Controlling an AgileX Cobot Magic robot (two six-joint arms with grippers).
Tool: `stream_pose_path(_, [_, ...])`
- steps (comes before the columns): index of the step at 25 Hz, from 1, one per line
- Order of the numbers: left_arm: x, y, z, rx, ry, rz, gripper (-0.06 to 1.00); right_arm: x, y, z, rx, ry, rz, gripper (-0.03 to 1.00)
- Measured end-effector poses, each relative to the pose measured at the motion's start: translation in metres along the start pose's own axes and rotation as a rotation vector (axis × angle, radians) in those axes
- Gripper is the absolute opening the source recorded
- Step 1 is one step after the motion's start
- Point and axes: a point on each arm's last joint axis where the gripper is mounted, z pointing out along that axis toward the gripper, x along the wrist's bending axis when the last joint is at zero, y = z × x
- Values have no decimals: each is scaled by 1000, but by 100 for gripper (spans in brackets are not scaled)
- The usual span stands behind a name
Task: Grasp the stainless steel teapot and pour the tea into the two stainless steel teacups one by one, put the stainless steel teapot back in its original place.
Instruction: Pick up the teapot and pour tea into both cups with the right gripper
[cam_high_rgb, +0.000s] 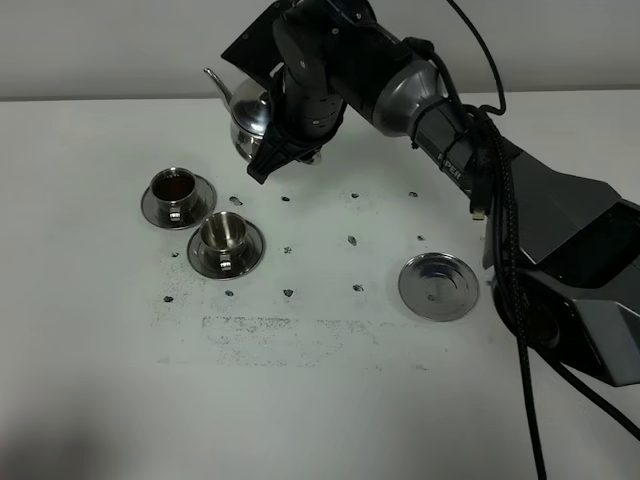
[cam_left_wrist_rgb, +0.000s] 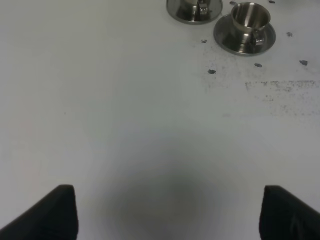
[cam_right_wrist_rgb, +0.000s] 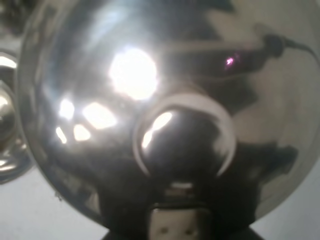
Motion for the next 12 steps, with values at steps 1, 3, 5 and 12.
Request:
stream_pose_path(1, [0, 0, 0, 0, 0, 0, 72, -1, 1, -6, -10, -3, 1, 17])
stream_pose_path(3, [0, 0, 0, 0, 0, 0, 72, -3, 2, -17, -24, -7, -3, 17])
stream_pose_path(5, [0, 0, 0, 0, 0, 0, 72, -2, 2, -25, -26, -6, -12, 17])
stream_pose_path(12, [0, 0, 0, 0, 0, 0, 72, 3, -20, -38, 60, 28, -64, 17])
